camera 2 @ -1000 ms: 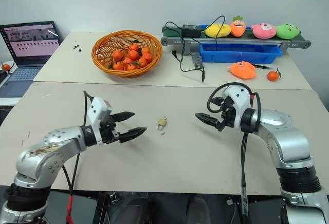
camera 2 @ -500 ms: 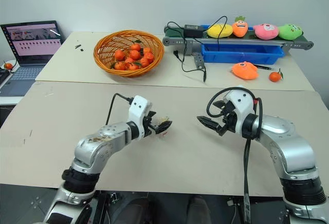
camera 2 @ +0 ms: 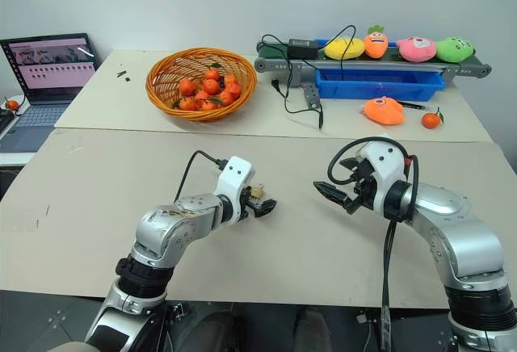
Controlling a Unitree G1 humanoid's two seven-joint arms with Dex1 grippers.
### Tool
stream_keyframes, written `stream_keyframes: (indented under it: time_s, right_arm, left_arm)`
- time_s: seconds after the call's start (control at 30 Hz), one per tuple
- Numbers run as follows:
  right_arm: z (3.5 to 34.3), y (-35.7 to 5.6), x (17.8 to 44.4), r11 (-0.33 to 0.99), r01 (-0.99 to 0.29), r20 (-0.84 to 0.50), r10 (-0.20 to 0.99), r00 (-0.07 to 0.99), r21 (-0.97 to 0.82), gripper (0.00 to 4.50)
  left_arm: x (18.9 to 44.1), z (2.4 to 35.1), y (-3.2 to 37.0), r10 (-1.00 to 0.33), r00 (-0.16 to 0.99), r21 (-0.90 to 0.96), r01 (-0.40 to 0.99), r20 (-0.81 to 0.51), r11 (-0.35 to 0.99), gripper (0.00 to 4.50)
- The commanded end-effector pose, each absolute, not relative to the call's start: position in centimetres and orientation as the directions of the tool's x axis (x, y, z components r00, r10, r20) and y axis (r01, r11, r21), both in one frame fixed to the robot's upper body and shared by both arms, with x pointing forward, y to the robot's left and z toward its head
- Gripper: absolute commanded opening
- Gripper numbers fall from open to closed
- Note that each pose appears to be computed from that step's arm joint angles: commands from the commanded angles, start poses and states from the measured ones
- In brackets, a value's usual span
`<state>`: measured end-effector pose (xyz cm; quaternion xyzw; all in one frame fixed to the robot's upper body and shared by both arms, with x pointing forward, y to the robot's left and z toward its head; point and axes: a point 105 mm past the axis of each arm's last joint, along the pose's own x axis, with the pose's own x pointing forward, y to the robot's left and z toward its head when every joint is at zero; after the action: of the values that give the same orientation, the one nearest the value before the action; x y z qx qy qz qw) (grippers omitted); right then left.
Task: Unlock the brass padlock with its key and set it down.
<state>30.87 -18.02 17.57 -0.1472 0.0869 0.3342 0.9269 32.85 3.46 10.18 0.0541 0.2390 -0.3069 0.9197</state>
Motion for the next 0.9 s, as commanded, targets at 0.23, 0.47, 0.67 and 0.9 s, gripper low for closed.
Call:
stream_keyframes:
  time_s: [0.23,0.47,0.67,0.9]
  right_arm:
    - [19.0,-18.4,30.8,0.739,-0.622,-0.216,0.584,0.783,-0.258,4.50]
    - [18.9,-18.1,31.0,0.735,-0.625,-0.212,0.588,0.781,-0.263,4.50]
    - [18.8,-17.8,31.0,0.723,-0.640,-0.215,0.603,0.769,-0.260,4.50]
    - [18.4,-16.8,31.2,0.681,-0.683,-0.227,0.644,0.730,-0.263,4.50]
  left_arm:
    - [33.6,8.8,5.9,-0.416,0.745,0.000,0.487,-0.521,0.873,1.26]
    - [34.7,11.0,6.7,-0.456,0.794,0.073,0.525,-0.402,0.848,0.76]
    - [33.3,13.4,8.8,-0.667,0.665,0.162,0.739,-0.337,0.654,0.76]
    - [32.4,14.0,10.6,-0.774,0.506,0.252,0.862,-0.382,0.439,0.76]
